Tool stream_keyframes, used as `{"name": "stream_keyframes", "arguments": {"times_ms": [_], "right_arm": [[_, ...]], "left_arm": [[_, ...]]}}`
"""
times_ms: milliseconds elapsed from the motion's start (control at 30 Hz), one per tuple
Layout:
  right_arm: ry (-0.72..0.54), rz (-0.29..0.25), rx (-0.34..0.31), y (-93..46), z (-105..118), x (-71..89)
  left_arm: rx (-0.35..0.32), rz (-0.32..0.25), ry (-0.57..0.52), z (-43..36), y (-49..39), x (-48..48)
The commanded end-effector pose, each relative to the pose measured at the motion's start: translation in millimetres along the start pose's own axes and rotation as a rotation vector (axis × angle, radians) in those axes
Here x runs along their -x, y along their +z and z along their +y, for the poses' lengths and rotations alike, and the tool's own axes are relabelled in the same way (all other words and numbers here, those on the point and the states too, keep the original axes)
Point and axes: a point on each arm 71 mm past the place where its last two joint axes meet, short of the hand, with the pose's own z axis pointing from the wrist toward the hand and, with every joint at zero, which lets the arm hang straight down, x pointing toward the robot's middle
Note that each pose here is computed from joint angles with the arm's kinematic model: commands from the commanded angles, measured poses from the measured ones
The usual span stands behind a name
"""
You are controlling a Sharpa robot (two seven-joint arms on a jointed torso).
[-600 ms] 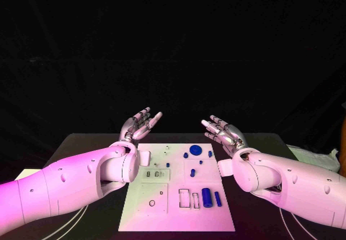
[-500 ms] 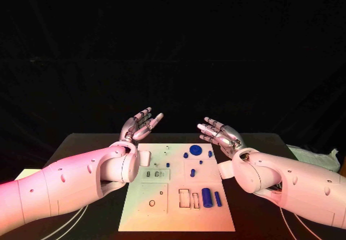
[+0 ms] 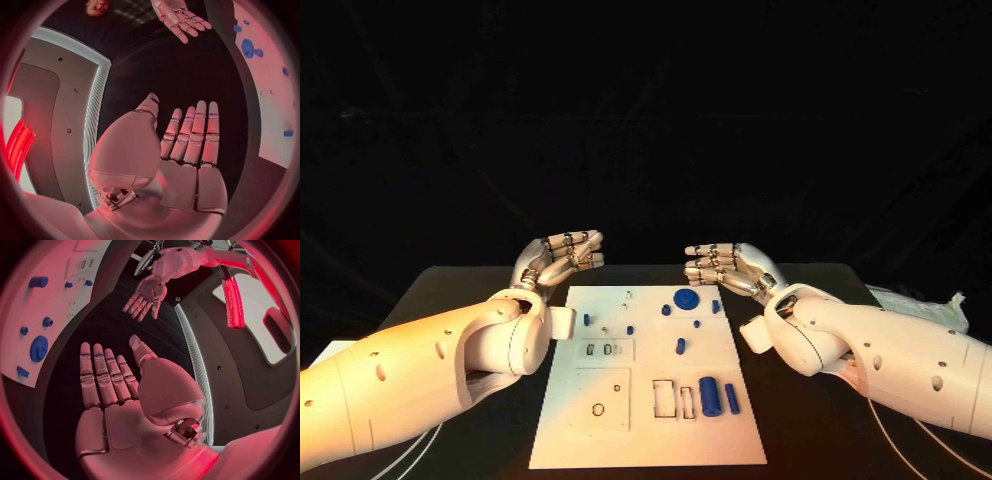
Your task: Assemble the parts on the task board
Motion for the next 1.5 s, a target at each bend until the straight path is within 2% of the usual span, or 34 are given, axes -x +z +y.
{"name": "stream_keyframes", "arguments": {"times_ms": [33, 200, 367, 600, 867, 1033, 1500], "right_arm": [[-0.247, 0.041, 0.114, 2.8, 11.7, -0.4], [-0.403, 0.063, 0.150, 10.1, 21.9, 3.1], [-0.598, 0.087, 0.153, 20.6, 29.6, 8.4], [-0.884, 0.140, 0.130, 32.7, 39.2, 8.5], [-1.128, 0.213, 0.062, 40.7, 43.2, 5.2], [-1.206, 0.225, 0.045, 42.7, 45.2, 3.9], [-1.250, 0.259, 0.019, 44.9, 45.9, 0.4]], "left_arm": [[-0.027, 0.074, -0.023, -6.3, -3.0, -4.4], [-0.017, 0.105, -0.029, -12.2, -11.4, -2.9], [-0.005, 0.125, -0.050, -19.6, -20.5, -2.6], [0.018, 0.152, -0.100, -30.5, -33.3, -5.3], [0.023, 0.197, -0.145, -44.9, -45.7, -13.9], [0.021, 0.211, -0.154, -50.1, -49.1, -16.7], [0.028, 0.213, -0.161, -51.4, -49.9, -16.8]]}}
